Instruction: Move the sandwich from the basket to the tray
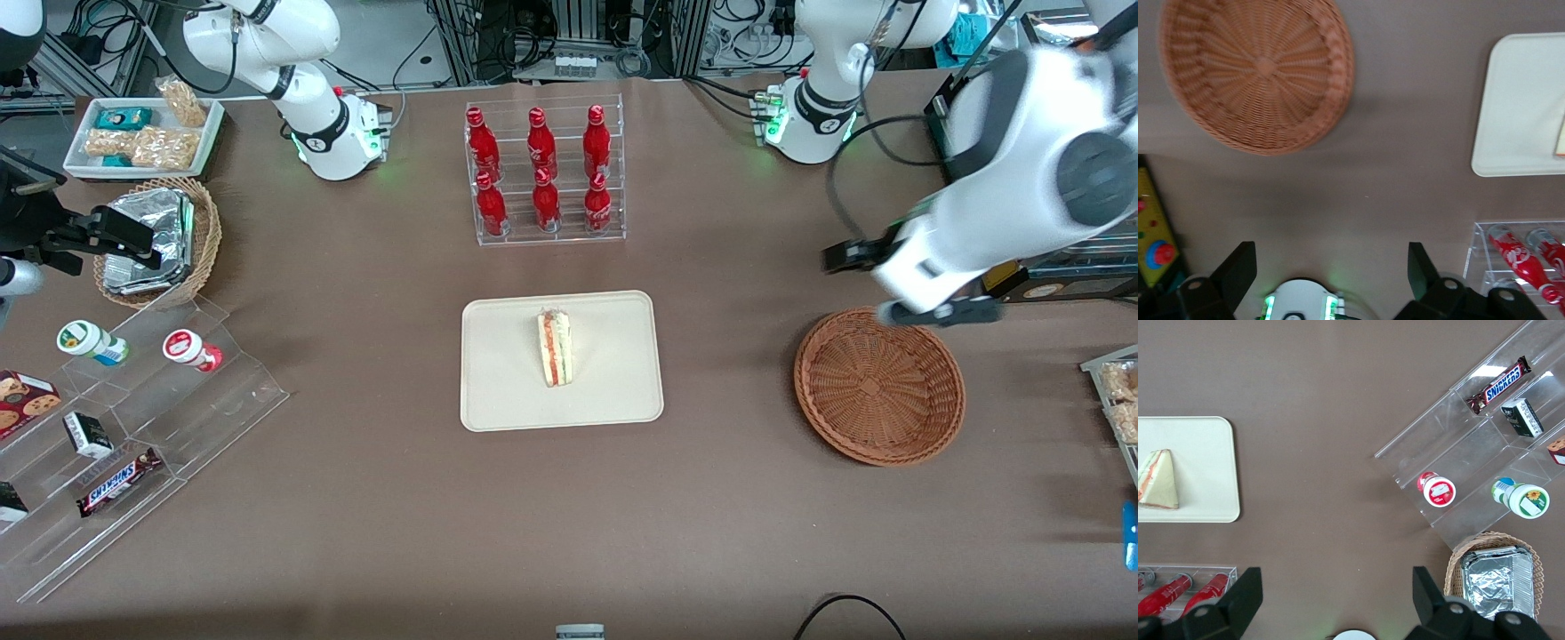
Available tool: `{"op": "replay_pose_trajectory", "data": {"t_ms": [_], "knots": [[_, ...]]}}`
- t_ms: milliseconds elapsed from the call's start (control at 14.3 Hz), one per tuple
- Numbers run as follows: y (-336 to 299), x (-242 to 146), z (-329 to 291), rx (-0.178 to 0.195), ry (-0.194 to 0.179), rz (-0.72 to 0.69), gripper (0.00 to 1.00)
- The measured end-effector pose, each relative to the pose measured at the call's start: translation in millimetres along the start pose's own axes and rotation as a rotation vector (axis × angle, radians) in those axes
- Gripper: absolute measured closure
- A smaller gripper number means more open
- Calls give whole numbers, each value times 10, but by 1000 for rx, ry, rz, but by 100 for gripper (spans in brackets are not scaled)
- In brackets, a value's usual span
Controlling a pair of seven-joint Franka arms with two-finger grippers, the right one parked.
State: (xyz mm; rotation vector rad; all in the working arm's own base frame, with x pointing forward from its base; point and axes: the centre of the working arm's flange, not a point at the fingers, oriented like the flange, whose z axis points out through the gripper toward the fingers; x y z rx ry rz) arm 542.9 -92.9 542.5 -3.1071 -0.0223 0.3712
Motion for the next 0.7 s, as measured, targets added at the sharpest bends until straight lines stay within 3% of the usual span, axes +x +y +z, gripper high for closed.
{"op": "replay_pose_trajectory", "data": {"t_ms": [140,209,349,698], "knots": [[-224,-128,-235,66,60,-14,0],[-266,-191,-334,76,83,-18,0],[-429,-295,-503,68,118,-46,0],[-752,-389,-749,2,168,-112,0]]}}
